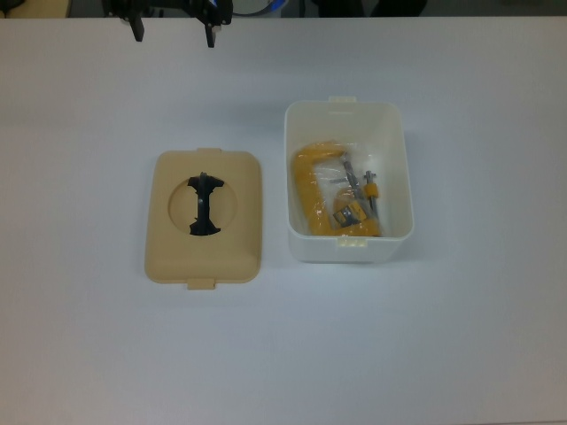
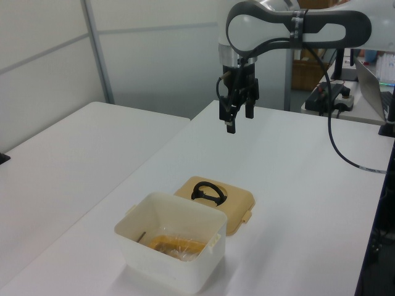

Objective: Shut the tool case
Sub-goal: 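Move the gripper down over the black handle of the tan lid, then close the gripper on the black handle of the tan lid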

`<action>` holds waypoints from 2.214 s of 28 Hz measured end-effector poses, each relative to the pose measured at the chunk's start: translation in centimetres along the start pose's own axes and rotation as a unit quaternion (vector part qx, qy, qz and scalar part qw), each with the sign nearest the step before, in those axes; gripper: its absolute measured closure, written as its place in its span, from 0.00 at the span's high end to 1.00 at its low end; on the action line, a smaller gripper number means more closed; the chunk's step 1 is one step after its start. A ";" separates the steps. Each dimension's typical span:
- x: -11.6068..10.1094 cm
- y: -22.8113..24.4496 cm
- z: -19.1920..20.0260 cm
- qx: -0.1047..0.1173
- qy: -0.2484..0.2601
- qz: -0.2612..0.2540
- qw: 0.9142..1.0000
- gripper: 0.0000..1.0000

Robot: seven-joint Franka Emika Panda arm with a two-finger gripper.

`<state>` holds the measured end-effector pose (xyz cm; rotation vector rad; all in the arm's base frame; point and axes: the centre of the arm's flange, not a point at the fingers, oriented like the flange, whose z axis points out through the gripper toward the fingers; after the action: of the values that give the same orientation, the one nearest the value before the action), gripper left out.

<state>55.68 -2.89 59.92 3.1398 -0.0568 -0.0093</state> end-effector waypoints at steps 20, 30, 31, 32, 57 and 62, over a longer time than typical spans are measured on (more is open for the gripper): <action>4.8 -1.3 6.0 -0.007 0.022 -0.032 0.999 1.00; 8.6 -2.0 12.9 -0.011 0.054 -0.014 0.998 1.00; 8.9 -2.1 13.7 -0.012 0.055 -0.015 0.998 1.00; 9.4 -2.2 14.9 -0.012 0.055 -0.015 0.998 1.00; 10.3 -5.2 22.3 -0.013 0.027 -0.027 0.999 0.78; 10.3 -4.2 22.6 -0.020 0.024 -0.024 0.999 0.77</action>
<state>65.96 0.95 37.28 3.0997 0.0178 0.0640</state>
